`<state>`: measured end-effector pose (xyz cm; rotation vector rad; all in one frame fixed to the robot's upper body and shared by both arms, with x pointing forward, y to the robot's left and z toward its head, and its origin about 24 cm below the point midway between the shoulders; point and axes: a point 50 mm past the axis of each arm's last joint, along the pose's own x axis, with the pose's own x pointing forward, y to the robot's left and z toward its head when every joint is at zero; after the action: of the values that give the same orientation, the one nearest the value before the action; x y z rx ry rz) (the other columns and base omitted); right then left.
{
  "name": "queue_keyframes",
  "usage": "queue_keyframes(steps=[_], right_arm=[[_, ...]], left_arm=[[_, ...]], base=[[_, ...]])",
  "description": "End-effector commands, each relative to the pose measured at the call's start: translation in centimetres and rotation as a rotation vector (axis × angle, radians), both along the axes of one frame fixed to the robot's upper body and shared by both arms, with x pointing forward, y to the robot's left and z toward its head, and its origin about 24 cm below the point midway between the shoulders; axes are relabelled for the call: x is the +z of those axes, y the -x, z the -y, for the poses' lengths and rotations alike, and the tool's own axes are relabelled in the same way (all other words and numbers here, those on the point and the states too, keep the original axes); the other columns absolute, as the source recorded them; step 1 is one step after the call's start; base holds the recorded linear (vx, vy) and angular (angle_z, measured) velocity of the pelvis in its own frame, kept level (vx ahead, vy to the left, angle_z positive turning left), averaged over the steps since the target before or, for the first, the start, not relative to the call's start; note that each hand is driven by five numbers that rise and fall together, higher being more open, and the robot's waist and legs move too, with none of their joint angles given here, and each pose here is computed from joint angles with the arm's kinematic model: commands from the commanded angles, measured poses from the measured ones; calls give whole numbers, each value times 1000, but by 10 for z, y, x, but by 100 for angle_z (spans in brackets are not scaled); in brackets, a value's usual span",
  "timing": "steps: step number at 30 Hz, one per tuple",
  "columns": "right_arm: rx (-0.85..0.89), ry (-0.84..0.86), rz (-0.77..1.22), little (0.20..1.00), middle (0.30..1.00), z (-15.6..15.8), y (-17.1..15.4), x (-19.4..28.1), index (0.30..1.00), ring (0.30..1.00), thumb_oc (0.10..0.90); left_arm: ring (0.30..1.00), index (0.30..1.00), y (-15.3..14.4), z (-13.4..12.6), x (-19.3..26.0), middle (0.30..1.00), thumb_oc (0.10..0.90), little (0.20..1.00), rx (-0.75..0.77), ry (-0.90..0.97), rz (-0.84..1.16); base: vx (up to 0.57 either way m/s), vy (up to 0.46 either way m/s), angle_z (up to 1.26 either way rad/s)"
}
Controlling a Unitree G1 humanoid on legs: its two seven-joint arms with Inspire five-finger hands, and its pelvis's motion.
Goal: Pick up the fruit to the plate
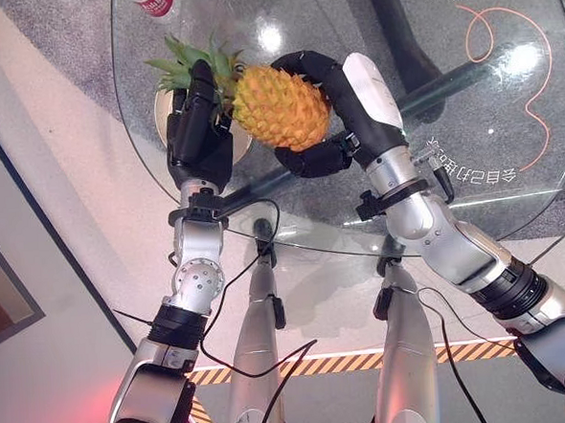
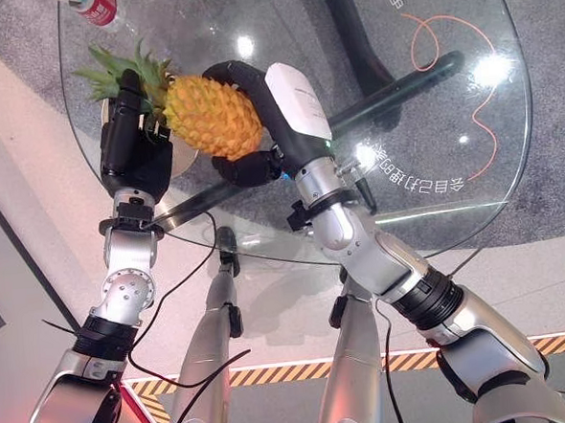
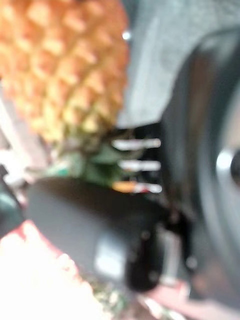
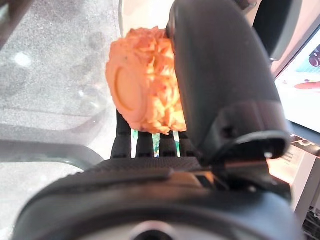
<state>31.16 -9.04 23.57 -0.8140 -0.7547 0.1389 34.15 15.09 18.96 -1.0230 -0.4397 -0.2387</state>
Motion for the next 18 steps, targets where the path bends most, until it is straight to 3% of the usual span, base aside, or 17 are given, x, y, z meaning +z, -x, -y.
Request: queue_keyframes(steps=[1, 4, 5, 7, 18], right_arm=[[303, 17, 294, 200, 300, -44, 45, 59, 300, 300, 100], [299, 7, 291, 200, 300, -43, 44, 58, 300, 300, 100], [298, -3, 285, 529, 582, -43, 44, 59, 582, 582, 429], [293, -25, 273, 900, 900, -42, 42, 58, 900, 900, 800], [255, -140, 282, 900, 900, -33, 39, 59, 900, 900, 800]], left_arm=[[300, 300, 25, 55, 76, 300, 100, 200, -242, -89, 421], [300, 300, 25, 55, 75, 300, 100, 200, -237, -85, 420], [300, 300, 25, 55, 76, 300, 100, 200, -236, -84, 420], [300, 300, 25, 55, 76, 300, 100, 200, -232, -85, 419], [300, 300, 25, 50, 77, 300, 100, 200, -182, -45, 422]], base=[[0, 0, 0], [0, 0, 0], [0, 0, 0], [0, 0, 0], [0, 0, 0]])
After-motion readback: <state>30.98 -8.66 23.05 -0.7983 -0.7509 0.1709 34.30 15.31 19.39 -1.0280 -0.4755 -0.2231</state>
